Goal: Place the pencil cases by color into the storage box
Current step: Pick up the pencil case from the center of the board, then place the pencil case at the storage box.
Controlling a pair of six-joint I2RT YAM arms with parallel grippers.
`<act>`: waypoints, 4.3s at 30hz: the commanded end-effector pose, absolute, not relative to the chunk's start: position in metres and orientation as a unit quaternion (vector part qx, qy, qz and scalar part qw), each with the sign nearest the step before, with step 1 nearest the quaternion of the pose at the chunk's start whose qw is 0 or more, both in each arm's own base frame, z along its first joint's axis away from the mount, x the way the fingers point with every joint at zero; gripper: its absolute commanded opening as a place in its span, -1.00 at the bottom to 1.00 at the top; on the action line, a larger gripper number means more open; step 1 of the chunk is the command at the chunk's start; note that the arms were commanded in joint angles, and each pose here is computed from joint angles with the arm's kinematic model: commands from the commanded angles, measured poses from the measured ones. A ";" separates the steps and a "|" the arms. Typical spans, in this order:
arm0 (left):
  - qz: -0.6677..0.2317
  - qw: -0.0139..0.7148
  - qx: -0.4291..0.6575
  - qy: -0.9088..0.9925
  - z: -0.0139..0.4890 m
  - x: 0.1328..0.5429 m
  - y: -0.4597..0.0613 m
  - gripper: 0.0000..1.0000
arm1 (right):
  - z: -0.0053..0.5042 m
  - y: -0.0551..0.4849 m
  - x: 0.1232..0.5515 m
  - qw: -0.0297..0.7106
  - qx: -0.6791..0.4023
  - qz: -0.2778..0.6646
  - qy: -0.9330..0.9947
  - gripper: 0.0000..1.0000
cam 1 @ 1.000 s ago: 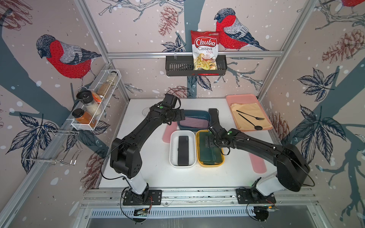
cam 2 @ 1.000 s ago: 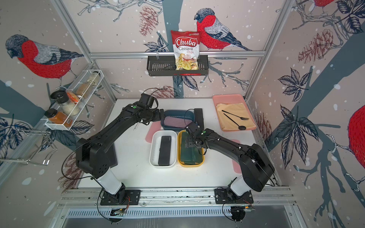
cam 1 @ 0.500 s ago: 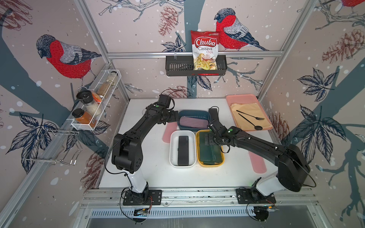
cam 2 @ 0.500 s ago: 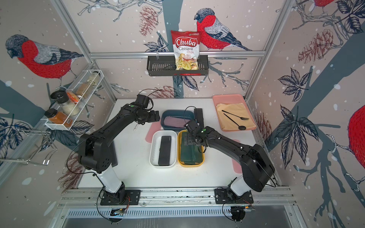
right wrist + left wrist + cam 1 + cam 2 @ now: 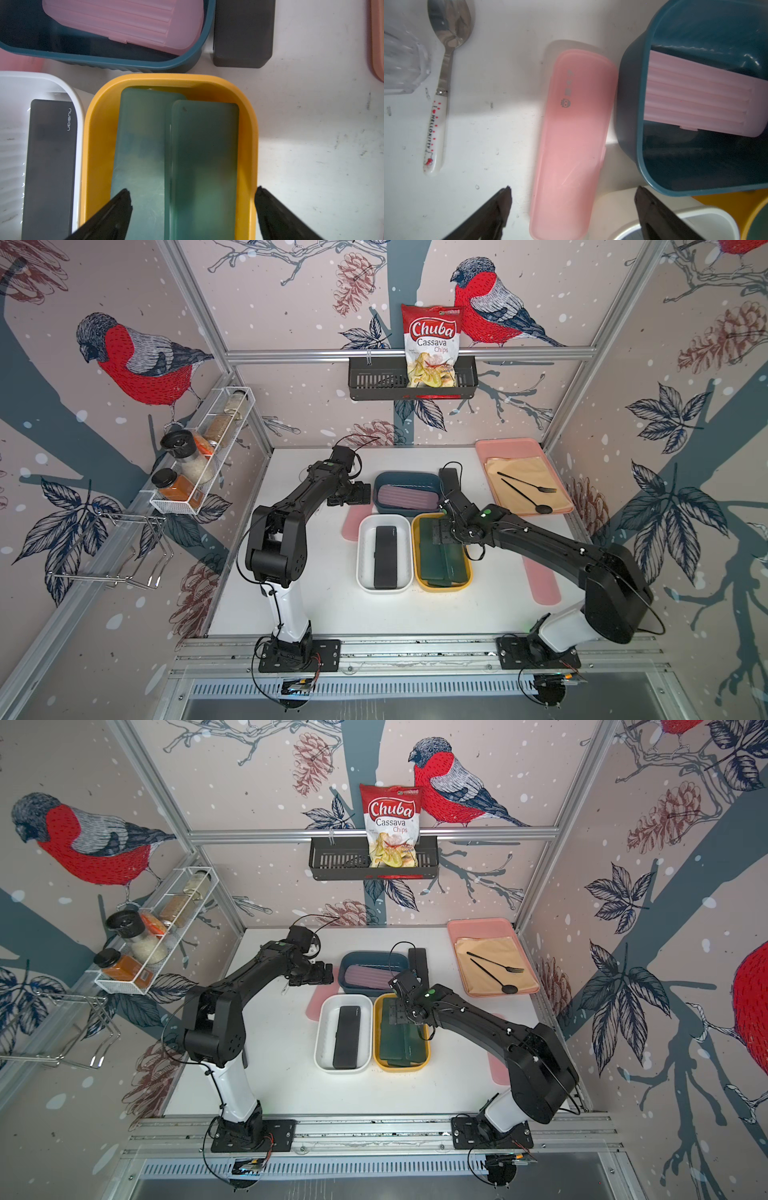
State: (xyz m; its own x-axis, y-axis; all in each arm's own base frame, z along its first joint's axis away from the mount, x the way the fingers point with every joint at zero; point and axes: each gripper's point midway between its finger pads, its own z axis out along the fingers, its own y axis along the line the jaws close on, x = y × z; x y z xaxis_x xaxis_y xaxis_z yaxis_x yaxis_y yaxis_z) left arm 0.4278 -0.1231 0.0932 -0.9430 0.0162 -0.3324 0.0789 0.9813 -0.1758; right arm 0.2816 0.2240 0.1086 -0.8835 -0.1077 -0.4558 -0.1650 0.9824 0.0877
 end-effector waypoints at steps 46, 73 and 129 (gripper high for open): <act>-0.033 0.122 0.021 0.992 0.014 0.444 -0.105 0.93 | 0.112 0.236 0.303 0.234 -0.077 0.070 0.967 0.92; 0.008 0.084 -0.023 0.996 -0.007 0.424 -0.079 0.33 | 0.115 0.235 0.306 0.242 -0.078 0.070 0.965 0.92; -0.138 0.459 0.477 0.737 0.229 0.489 -0.261 0.40 | 0.161 0.170 0.331 0.331 0.050 0.132 0.933 0.92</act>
State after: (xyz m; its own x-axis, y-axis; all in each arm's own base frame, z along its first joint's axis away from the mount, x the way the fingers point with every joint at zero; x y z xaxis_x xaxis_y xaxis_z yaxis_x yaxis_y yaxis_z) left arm 0.4866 -0.2429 0.2206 -0.2368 0.5540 -0.7982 0.7925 0.5853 0.1712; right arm 0.3292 0.1723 0.1574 -0.7885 0.1578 -0.5945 -0.0066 0.9643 0.2647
